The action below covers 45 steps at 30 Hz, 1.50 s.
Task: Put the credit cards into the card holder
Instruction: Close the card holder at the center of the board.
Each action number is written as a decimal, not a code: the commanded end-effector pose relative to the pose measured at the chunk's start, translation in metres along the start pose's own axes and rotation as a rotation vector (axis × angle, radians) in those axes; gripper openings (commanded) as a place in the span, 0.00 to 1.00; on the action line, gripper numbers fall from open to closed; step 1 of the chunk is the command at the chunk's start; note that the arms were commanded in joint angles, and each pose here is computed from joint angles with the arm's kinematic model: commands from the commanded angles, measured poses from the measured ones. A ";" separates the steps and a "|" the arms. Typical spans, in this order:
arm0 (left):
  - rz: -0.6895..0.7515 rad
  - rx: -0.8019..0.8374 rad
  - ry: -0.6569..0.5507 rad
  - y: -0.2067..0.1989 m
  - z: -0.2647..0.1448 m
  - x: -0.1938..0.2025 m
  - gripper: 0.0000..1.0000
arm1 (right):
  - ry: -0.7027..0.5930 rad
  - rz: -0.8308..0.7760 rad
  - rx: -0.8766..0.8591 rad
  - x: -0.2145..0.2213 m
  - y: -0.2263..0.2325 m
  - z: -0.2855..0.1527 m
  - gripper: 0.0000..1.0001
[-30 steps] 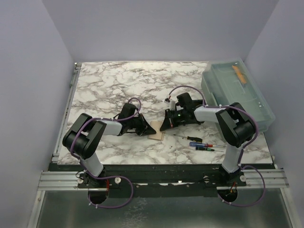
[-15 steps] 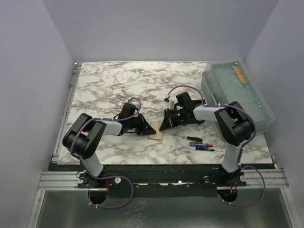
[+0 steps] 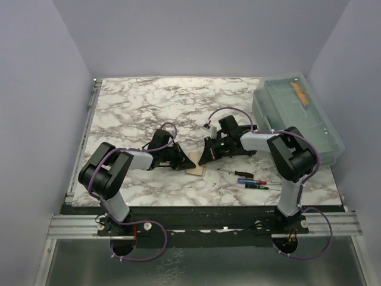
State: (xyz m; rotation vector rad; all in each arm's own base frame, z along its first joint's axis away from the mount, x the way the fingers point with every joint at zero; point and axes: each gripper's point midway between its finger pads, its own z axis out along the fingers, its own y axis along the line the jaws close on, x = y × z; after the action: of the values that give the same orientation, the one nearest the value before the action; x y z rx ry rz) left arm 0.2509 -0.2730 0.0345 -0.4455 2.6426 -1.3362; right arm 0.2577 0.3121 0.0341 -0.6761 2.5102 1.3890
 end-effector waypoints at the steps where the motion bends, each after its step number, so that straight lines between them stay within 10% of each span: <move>1: -0.013 -0.108 -0.047 0.027 0.002 -0.006 0.00 | 0.028 0.000 -0.003 0.004 -0.003 0.006 0.00; 31: -0.015 -0.116 -0.040 0.032 0.003 -0.004 0.00 | 0.114 0.143 0.150 0.010 -0.032 0.022 0.00; 45: 0.010 -0.122 -0.035 0.038 0.000 0.001 0.00 | 0.382 0.391 0.395 0.038 -0.090 0.033 0.00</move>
State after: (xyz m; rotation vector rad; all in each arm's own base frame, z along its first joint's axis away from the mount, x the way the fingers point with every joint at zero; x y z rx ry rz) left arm 0.2558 -0.2694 0.0337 -0.4443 2.6245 -1.3186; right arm 0.2616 0.3279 0.0200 -0.4241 3.0237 1.3856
